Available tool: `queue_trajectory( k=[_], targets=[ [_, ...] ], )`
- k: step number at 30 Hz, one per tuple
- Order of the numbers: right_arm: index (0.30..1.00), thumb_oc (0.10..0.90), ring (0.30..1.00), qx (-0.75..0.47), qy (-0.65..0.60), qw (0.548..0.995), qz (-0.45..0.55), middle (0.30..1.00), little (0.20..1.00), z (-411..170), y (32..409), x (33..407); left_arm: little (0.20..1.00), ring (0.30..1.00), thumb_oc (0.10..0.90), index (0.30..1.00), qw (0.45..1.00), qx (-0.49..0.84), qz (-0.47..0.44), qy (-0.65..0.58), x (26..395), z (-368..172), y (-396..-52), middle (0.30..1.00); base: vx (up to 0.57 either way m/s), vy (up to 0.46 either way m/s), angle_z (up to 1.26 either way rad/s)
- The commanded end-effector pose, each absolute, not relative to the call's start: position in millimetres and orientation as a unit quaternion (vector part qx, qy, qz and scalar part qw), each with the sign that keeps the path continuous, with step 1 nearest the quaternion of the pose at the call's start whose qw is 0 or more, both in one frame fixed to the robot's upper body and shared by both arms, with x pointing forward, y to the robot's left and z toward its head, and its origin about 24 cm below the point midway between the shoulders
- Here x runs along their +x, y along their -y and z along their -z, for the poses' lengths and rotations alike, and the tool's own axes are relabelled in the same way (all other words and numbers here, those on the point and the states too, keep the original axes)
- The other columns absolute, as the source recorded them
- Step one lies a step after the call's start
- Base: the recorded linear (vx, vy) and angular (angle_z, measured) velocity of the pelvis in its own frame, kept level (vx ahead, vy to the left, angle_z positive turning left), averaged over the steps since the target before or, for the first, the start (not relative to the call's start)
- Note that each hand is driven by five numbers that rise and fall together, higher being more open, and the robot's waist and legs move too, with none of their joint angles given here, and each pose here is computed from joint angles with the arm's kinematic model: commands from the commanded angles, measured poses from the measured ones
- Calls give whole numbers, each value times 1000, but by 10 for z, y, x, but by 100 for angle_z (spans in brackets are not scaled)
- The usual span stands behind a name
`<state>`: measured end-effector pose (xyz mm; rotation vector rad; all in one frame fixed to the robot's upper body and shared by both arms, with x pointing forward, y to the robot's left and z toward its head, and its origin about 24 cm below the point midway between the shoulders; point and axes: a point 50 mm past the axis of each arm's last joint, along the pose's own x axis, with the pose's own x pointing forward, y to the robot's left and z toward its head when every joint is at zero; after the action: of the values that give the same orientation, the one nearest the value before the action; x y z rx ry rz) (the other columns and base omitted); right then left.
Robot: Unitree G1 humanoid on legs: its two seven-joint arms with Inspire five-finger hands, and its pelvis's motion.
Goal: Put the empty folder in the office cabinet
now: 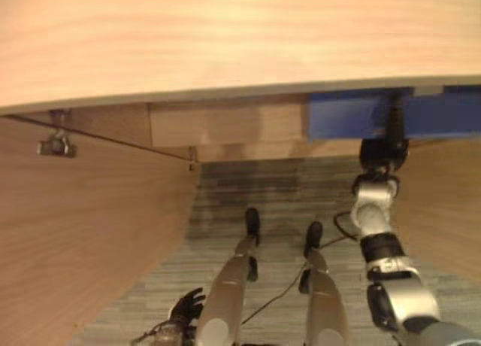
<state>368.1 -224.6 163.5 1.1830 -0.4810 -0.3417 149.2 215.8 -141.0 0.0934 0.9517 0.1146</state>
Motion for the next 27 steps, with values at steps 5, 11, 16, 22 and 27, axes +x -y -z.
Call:
queue_trajectory(
  k=[5,11,16,22,27],
  targets=[
    [300,400,300,519,429,732,105,300,300,-2804,2559,3504,900,900,800,900,868,105,-85,-478,1105,1375,-2604,900,-12,-23,11],
    [300,400,300,498,407,759,102,300,300,-3146,2463,3621,900,900,800,900,877,108,-77,-461,1154,1294,-2652,900,-11,-18,7],
    [300,400,300,488,405,768,87,300,300,-3369,2370,3649,900,900,800,900,897,103,-45,-427,1223,1157,-2616,900,12,-28,11],
    [300,400,300,499,406,761,81,300,300,-3489,2239,3632,900,900,800,900,901,111,-24,-419,1274,1099,-2580,900,-46,-2,4],
    [300,400,300,520,413,744,77,300,300,-3528,2170,3586,900,900,800,900,905,118,-12,-408,1345,1057,-2538,900,-45,-2,0]
  ],
)
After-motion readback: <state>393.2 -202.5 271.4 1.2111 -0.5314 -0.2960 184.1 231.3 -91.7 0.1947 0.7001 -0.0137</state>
